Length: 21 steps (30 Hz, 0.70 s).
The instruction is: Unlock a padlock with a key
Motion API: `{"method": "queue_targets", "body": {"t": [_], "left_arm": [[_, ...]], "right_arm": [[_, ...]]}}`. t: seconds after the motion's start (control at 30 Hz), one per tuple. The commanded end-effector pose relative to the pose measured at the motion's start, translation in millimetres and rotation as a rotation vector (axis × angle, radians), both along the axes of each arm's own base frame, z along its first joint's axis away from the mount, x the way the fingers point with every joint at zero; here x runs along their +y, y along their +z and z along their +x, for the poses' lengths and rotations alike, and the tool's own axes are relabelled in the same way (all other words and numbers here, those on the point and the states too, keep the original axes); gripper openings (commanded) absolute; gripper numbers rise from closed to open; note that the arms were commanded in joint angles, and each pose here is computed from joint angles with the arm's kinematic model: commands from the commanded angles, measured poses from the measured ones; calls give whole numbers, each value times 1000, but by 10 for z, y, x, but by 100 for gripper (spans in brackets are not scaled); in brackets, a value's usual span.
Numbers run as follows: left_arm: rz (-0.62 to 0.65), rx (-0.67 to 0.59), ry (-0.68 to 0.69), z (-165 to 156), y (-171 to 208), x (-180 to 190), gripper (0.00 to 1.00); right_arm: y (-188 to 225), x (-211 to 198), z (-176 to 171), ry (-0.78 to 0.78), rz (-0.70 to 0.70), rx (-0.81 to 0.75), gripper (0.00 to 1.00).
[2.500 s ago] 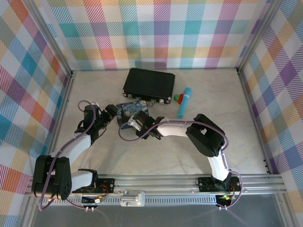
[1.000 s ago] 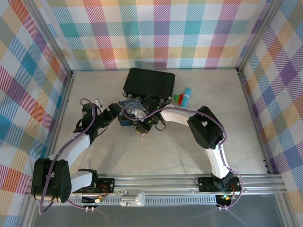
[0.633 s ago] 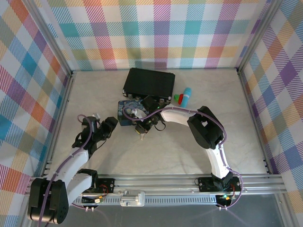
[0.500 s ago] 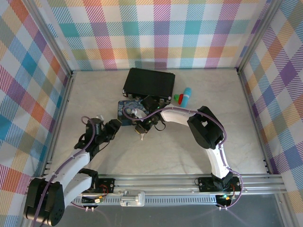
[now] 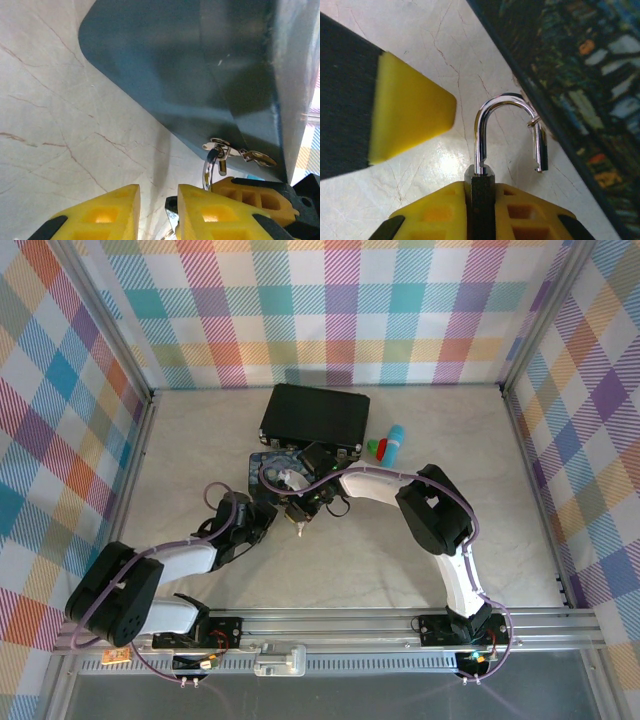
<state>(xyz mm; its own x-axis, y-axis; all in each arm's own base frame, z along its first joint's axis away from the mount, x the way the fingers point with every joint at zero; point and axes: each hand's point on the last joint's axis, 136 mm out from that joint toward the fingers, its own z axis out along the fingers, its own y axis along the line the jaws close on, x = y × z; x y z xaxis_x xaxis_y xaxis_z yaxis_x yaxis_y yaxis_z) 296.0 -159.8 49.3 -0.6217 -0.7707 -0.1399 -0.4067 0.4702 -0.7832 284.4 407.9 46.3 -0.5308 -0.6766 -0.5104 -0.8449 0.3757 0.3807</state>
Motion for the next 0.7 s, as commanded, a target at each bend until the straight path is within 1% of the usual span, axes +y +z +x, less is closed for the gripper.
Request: {"method": "queue_targets", "body": {"t": [0.0,0.17,0.33,0.4,0.53,0.67], "left_arm": [[-46,-114,54,243,297,-55,27],[-56,-136,62,281,330,-95,28],[-67,-124,52,306,245,-158,28],[-76,-120,53,313,209,-174,25],[-82,-118,49,334,165,-198,14],[-85,-113,45,349,132,-218,7]], "right_arm": [[30,-8,-45,7,25,17,3],[11,-7,-55,7,28,22,3],[27,6,-57,10,36,23,3],[31,6,-60,10,37,25,3],[38,10,-68,11,41,26,3],[61,13,-70,10,47,27,3]]}}
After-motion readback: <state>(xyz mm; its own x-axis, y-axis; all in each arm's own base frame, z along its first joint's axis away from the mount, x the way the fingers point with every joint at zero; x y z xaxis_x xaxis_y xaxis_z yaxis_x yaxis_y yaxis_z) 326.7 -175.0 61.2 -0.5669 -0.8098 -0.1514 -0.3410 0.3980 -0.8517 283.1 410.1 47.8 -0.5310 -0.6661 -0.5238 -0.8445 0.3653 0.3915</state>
